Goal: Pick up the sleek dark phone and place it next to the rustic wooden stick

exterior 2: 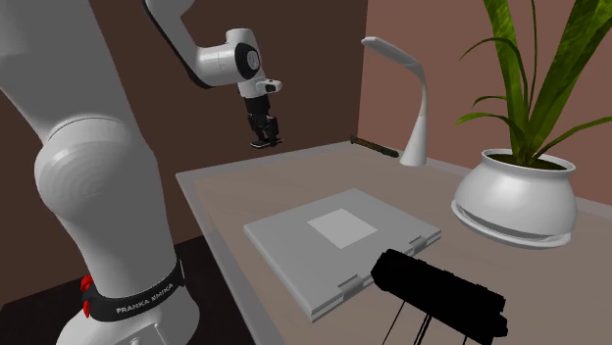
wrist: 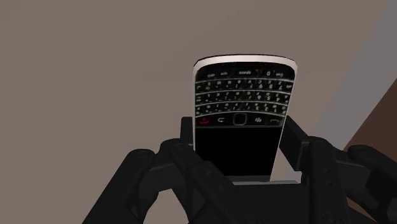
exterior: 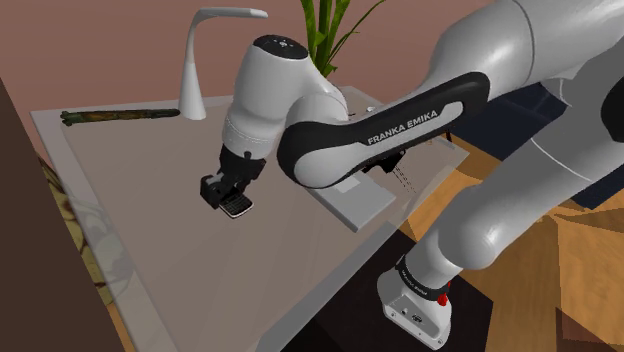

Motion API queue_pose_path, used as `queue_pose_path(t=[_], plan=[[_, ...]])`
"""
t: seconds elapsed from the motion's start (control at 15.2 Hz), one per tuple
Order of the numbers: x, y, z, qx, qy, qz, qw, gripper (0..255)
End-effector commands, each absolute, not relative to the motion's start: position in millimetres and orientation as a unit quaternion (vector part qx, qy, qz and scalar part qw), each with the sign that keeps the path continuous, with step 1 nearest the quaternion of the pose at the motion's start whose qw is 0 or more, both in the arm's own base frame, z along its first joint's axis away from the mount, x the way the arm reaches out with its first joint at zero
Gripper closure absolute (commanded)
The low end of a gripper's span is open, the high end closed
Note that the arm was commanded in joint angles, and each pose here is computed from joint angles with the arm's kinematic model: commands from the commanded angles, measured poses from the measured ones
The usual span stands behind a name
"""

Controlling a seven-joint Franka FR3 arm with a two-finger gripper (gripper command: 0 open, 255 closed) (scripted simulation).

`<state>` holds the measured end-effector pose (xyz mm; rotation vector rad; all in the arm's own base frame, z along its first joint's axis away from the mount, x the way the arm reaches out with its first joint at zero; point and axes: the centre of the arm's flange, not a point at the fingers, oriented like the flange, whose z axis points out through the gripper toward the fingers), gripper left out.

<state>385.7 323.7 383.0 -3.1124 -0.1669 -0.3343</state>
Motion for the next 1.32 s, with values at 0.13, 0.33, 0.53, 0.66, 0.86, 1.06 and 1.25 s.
queue_pose_path(t=[0.13, 0.33, 0.53, 0.66, 0.86, 1.06, 1.25], plan=[[433, 302, 384, -0.993, -0.054, -0.107, 0.003, 255], [469, 287, 384, -0.993, -0.054, -0.107, 0.003, 255], [506, 271, 384, -0.993, -0.054, -0.107, 0.003, 255], [530, 261, 384, -0.993, -0.054, -0.107, 0.003, 255], [566, 245, 384, -0.993, -0.054, -0.107, 0.003, 255], [603, 230, 384, -0.993, -0.054, -0.107, 0.003, 255], [639, 214, 384, -0.993, -0.054, -0.107, 0.003, 255]])
